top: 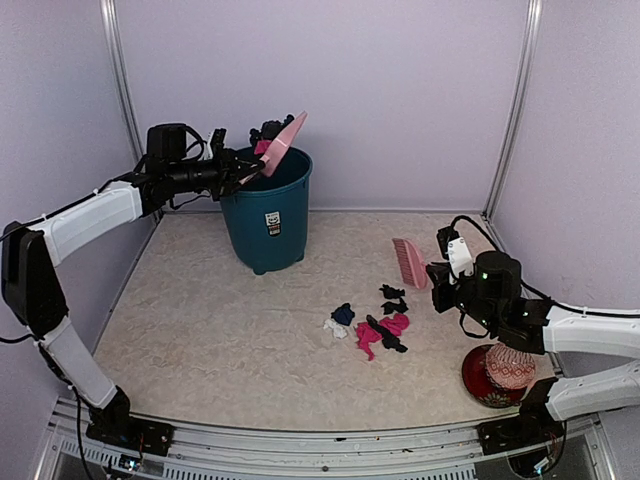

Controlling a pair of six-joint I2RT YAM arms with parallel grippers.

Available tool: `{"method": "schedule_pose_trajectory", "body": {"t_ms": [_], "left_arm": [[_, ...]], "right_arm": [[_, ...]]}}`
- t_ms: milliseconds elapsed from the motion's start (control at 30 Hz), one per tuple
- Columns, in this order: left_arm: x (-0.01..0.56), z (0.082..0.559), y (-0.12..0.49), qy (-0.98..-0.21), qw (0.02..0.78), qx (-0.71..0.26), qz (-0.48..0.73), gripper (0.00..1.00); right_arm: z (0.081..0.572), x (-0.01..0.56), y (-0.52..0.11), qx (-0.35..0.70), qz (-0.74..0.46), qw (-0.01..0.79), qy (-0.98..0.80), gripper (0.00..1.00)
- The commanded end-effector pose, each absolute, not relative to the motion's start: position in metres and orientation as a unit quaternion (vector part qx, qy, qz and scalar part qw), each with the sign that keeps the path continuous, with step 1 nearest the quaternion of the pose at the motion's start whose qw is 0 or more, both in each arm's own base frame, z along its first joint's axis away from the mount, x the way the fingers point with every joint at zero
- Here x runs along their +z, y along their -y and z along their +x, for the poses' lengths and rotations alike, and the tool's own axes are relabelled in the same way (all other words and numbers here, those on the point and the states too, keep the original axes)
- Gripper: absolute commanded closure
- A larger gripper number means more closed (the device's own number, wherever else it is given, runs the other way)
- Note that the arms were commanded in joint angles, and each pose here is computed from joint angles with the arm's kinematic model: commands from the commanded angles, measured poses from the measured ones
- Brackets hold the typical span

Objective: Sweep away the paper scraps from the table

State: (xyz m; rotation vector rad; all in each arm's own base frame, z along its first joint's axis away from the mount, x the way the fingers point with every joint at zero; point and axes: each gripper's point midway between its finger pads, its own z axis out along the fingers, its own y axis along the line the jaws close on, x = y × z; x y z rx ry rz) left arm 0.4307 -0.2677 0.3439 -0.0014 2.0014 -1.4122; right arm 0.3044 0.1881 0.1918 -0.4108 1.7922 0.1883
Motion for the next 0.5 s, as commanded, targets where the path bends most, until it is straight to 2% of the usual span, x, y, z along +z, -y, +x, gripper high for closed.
{"method": "schedule_pose_trajectory", "body": {"t_ms": [0, 233, 467], "left_arm": [[0.373, 0.427, 0.265, -0.711, 0.319, -0.627, -0.010, 1.00], [0.373, 0.427, 0.264, -0.674, 0.273, -0.685, -0.040, 1.00], [0.386, 0.420, 0.257, -0.649, 0.274, -0.707, -0.051, 1.00]], "right_arm": [[0.306, 0.204, -0.184, 0.091, -0.160, 0.616, -0.766, 1.00], [0.306, 0.206, -0.186, 0.097, -0.158, 0.614, -0.767, 1.00], [0.304, 0.208, -0.187, 0.108, -0.154, 0.612, -0.769, 1.00]]}}
